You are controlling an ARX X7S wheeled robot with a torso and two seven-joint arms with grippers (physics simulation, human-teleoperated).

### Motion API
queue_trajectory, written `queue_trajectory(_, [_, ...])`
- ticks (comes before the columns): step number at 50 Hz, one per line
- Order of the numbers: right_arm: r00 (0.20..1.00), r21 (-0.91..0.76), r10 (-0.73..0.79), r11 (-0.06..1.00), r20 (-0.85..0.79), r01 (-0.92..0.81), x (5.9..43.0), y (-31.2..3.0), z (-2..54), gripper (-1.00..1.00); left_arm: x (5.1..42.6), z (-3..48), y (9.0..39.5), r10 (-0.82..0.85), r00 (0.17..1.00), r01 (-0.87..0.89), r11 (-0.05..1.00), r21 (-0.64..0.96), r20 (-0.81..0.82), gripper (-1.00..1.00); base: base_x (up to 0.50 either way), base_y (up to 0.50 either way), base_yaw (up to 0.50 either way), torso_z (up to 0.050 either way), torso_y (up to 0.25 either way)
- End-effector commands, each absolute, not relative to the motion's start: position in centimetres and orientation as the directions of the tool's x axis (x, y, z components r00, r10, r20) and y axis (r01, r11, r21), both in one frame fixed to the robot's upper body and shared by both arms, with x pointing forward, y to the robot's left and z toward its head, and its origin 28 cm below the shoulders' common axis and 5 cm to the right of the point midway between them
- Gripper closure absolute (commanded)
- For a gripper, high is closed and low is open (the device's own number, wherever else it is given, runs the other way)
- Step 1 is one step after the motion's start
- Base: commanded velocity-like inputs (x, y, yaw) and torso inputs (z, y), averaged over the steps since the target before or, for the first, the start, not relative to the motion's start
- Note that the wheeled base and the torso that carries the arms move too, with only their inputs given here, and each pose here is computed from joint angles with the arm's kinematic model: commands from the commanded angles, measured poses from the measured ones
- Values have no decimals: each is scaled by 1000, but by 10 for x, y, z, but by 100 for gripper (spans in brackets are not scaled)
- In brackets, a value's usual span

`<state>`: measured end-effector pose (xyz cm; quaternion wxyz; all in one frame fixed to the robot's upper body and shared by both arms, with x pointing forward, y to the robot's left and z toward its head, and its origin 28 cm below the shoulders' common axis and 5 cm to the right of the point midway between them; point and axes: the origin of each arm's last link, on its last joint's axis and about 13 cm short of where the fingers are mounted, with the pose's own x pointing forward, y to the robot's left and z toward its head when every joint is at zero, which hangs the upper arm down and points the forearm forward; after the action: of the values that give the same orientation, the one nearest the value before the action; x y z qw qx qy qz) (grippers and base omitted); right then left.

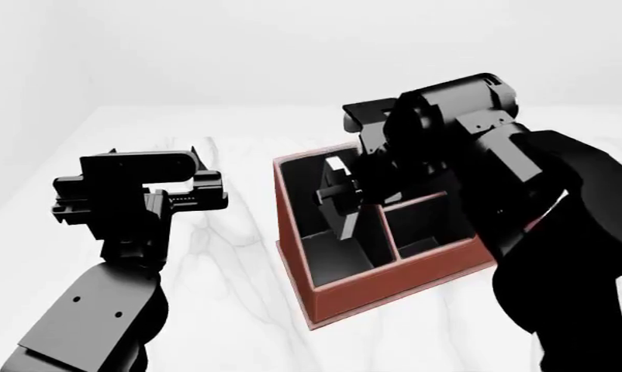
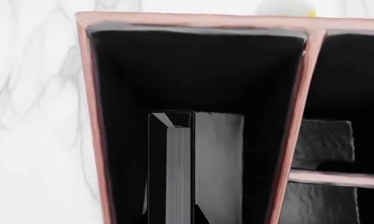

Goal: Pick up the book and place it in the left compartment of the caddy.

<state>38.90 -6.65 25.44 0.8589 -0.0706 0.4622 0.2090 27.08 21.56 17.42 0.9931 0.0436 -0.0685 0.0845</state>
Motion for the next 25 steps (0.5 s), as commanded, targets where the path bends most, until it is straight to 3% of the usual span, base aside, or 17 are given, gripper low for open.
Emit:
queue_trajectory(1, [474,100,323,894,-819,-436,390,-63,244,100,271,174,216,163,976,-175,982,75,142,-100,0,0,0,0,0])
queue_trajectory(25, [437,98,296,902,-849,-420,388,-63,219,100,271,170,217,165,977,-176,981,76,137,-100,0,0,0,1,1])
